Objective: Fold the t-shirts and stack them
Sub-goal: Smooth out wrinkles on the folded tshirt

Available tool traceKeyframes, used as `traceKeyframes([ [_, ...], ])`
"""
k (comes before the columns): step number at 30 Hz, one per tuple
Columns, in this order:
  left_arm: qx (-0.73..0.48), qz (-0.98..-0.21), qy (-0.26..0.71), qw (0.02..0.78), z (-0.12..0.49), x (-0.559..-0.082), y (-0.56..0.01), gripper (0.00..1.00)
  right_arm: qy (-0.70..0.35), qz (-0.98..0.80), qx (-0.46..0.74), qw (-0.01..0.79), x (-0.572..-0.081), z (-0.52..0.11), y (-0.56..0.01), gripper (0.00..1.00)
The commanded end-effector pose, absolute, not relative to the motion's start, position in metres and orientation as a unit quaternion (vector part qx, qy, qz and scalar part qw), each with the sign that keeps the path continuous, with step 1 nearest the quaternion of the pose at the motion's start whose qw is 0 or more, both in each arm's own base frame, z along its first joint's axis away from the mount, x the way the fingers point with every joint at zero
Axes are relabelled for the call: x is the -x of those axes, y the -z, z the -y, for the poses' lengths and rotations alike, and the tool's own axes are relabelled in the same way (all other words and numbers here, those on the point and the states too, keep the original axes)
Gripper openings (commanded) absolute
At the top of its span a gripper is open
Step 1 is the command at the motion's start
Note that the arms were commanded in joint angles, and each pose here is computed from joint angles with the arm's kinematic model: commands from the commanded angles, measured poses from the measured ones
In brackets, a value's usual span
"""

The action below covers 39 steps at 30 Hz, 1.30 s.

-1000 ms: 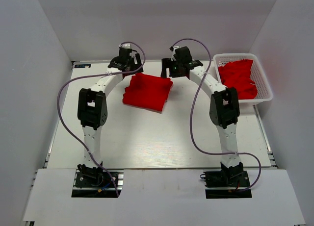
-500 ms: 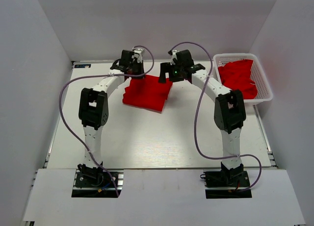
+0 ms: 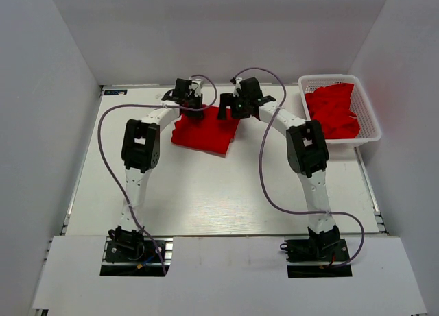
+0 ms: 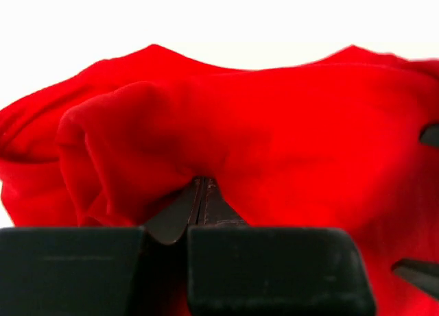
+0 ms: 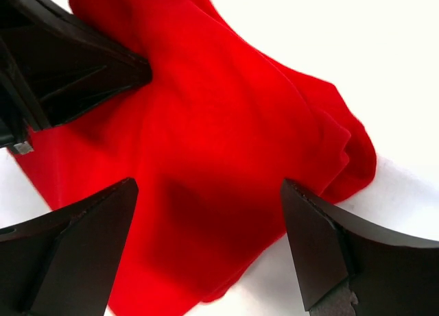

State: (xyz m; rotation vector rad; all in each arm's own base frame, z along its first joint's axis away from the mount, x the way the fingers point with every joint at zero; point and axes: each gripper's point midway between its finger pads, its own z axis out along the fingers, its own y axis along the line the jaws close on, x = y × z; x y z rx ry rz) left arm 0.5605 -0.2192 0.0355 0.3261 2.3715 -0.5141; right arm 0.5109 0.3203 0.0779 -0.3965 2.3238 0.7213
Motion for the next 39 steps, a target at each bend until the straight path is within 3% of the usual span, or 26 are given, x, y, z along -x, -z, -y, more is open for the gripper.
traceKeyframes([
  [1,-0.125,-0.893,0.189,0.389,0.215,-0.590,-0.058,0.05,-0.275,-0.875,0.141,0.372,-0.534,-0.321,-0.080,0.90],
  [8,-0.107,-0.898,0.184,0.385,0.213,-0.594,-0.053,0.04,-0.269,-0.887,0.123,0.354,-0.545,-0.315,-0.049,0.90],
  [10,-0.103,-0.901,0.181,0.381,0.207,-0.594,-0.051,0.09,-0.272,-0.885,0.124,0.357,-0.546,-0.317,-0.055,0.90],
  [12,-0.102,-0.897,0.179,0.390,0.205,-0.594,-0.068,0.27,-0.272,-0.881,0.130,0.365,-0.549,-0.315,-0.063,0.90],
  [16,-0.101,-0.885,0.178,0.418,0.203,-0.592,-0.115,0.39,-0.272,-0.859,0.144,0.409,-0.557,-0.314,-0.115,0.90],
  [17,-0.101,-0.885,0.178,0.418,0.201,-0.588,-0.122,0.50,-0.275,-0.852,0.146,0.422,-0.557,-0.314,-0.134,0.90],
  [18,-0.102,-0.882,0.179,0.424,0.201,-0.586,-0.132,0.70,-0.276,-0.851,0.151,0.420,-0.551,-0.314,-0.136,0.90],
  [21,-0.097,-0.876,0.171,0.440,0.193,-0.573,-0.163,0.90,-0.289,-0.836,0.160,0.438,-0.533,-0.311,-0.167,0.90],
  [23,-0.097,-0.879,0.158,0.439,0.186,-0.563,-0.165,0.99,-0.298,-0.824,0.168,0.451,-0.523,-0.310,-0.180,0.90],
  [27,-0.094,-0.890,0.124,0.428,0.168,-0.539,-0.162,1.00,-0.290,-0.821,0.164,0.464,-0.499,-0.295,-0.196,0.90],
  [31,-0.080,-0.904,0.086,0.412,0.146,-0.526,-0.149,1.00,-0.274,-0.840,0.160,0.441,-0.470,-0.277,-0.174,0.90],
  [33,-0.075,-0.913,0.070,0.394,0.141,-0.526,-0.136,1.00,-0.271,-0.831,0.159,0.459,-0.455,-0.268,-0.197,0.90],
  [39,-0.078,-0.933,0.041,0.348,0.134,-0.543,-0.085,1.00,-0.219,-0.849,0.139,0.459,-0.421,-0.231,-0.192,0.90],
])
